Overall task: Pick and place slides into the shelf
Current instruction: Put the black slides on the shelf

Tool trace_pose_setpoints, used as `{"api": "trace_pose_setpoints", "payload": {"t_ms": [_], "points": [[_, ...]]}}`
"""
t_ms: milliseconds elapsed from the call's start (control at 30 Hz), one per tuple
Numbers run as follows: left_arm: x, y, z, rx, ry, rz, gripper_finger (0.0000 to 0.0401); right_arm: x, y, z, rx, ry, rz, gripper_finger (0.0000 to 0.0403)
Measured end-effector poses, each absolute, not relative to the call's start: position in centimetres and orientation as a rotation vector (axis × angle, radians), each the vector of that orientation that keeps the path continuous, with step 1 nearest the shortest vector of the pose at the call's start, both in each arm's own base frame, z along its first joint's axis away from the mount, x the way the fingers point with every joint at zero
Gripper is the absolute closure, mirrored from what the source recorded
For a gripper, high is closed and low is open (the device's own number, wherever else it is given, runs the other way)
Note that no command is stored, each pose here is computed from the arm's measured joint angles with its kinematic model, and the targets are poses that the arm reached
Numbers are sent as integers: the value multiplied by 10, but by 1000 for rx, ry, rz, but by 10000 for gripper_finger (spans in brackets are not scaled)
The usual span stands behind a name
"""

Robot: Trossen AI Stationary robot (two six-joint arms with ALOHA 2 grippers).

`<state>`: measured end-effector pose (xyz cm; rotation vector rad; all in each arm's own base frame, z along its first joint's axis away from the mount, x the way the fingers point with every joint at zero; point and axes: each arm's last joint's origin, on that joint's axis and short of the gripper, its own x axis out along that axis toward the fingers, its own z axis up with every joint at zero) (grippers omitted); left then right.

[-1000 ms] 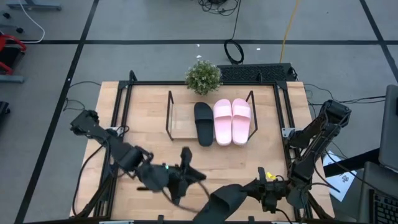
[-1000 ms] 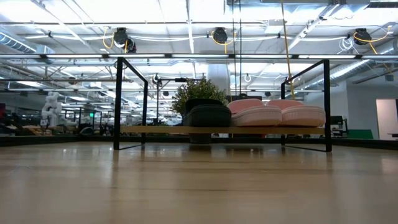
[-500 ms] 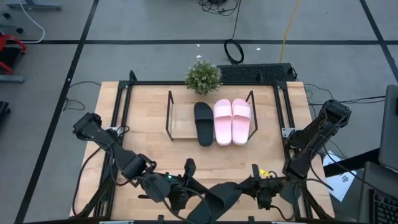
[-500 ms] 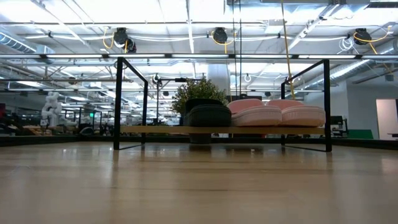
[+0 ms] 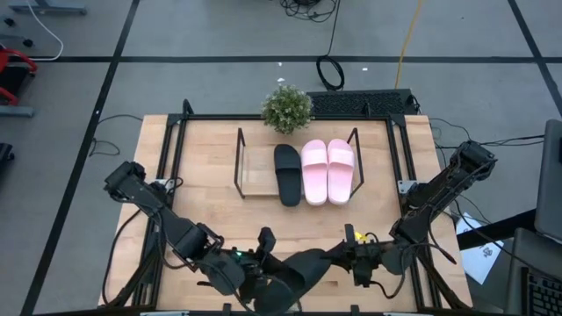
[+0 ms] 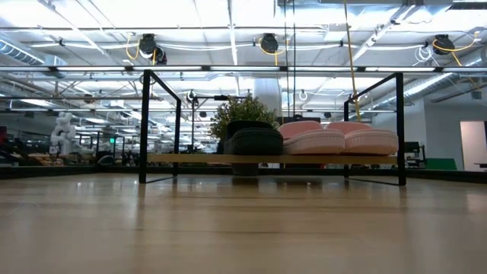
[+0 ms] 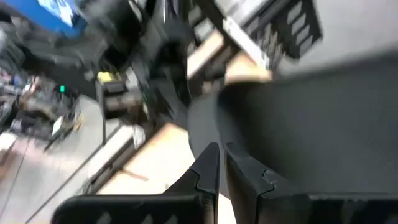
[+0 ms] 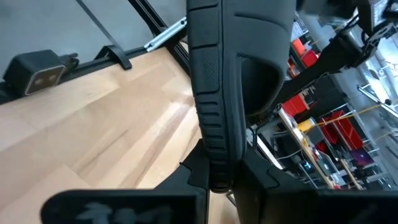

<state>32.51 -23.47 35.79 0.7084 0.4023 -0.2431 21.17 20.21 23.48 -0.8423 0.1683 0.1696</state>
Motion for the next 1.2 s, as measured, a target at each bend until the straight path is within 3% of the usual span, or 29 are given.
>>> {"api": "trace_pose_setpoints", "payload": {"t_ms": [167, 567, 1033, 1200], "points": [[328, -236, 345, 755, 462, -154, 370, 218, 196, 235, -840, 161, 199, 375], [330, -233, 344, 729, 477, -133, 370, 227, 188, 237, -820, 152, 218, 375], [319, -244, 357, 742, 431, 5, 370, 227, 187, 237, -803, 156, 209, 375], [319, -244, 357, 740, 431, 4, 351, 227, 187, 237, -802, 155, 209, 375]]}}
